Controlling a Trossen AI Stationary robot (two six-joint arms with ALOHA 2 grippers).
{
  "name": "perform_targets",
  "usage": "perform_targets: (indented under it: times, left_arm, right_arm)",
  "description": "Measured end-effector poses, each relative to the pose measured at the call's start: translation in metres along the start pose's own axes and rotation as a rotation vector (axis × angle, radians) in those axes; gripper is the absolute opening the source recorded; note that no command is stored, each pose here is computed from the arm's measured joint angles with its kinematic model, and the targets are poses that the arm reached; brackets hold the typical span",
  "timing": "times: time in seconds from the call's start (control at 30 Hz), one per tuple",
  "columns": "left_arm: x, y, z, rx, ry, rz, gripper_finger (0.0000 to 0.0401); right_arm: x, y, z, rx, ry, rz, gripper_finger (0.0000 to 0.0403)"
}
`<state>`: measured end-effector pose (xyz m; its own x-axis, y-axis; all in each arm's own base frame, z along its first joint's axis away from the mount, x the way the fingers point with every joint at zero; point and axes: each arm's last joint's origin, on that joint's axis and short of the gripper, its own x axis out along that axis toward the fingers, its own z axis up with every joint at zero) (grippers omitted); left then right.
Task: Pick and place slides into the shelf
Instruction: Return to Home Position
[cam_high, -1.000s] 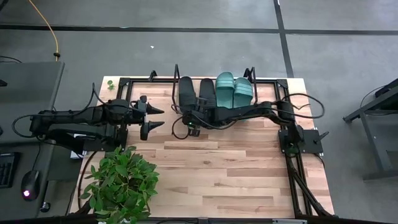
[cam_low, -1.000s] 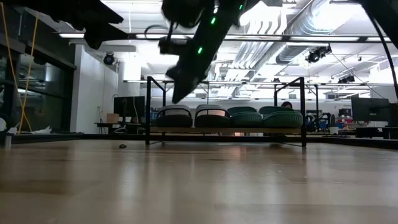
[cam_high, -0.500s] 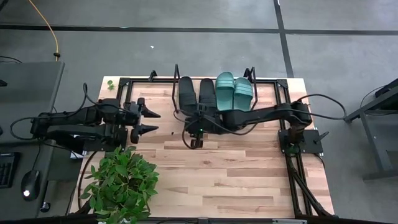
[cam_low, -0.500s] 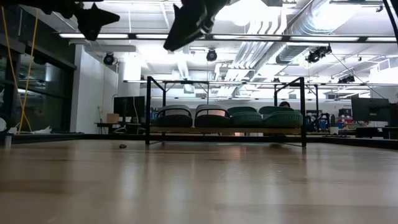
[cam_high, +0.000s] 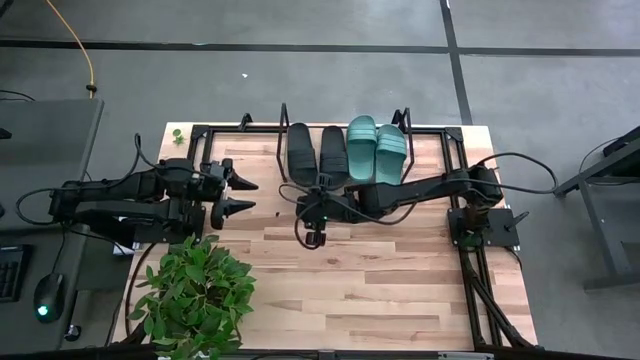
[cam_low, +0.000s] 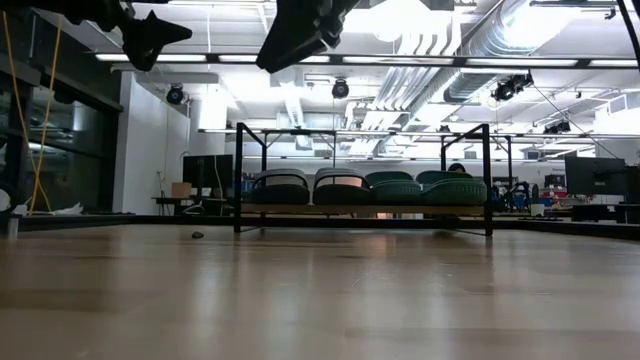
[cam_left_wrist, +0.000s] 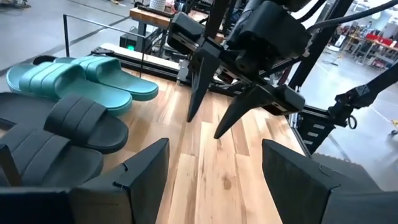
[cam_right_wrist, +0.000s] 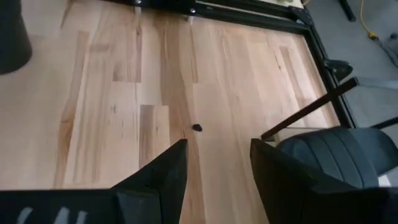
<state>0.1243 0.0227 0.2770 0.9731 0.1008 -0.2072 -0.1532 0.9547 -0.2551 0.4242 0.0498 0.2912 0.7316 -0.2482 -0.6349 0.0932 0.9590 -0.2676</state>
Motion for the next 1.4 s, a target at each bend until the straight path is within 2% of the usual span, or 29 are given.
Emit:
perform_targets:
  times: [0.17, 0.23, 0.4, 0.5, 0.77, 1.2, 1.4]
  left_arm:
    - [0.0, 0.0, 0.0, -0.081, 0.002, -0.006, 0.0239]
    - [0.0, -0.002, -0.002, -0.087, 0.027, -0.048, 0.0239]
    - [-0.001, -0.013, -0.008, 0.004, 0.09, -0.175, 0.0239]
    - [-0.005, -0.022, -0.008, 0.057, 0.072, -0.216, 0.0239]
    - [-0.017, -0.034, -0.003, 0.124, -0.048, -0.186, 0.0239]
    - [-0.02, -0.032, -0.002, 0.165, -0.088, -0.101, 0.0239]
    - [-0.021, -0.033, 0.002, 0.178, -0.127, -0.13, 0.0239]
  right_arm:
    - [0.0, -0.001, 0.0, 0.092, 0.002, -0.002, 0.0165]
    - [0.0, -0.001, 0.0, 0.151, 0.001, -0.001, 0.0165]
    - [-0.001, 0.002, 0.002, 0.193, -0.017, 0.096, 0.0165]
    - [-0.002, 0.007, 0.004, 0.189, -0.024, 0.175, 0.0165]
    - [-0.011, 0.011, 0.006, 0.164, -0.037, 0.189, 0.0165]
    - [-0.047, 0.007, 0.017, 0.146, -0.111, 0.221, 0.0165]
    - [-0.048, 0.006, 0.015, 0.128, -0.091, 0.238, 0.0165]
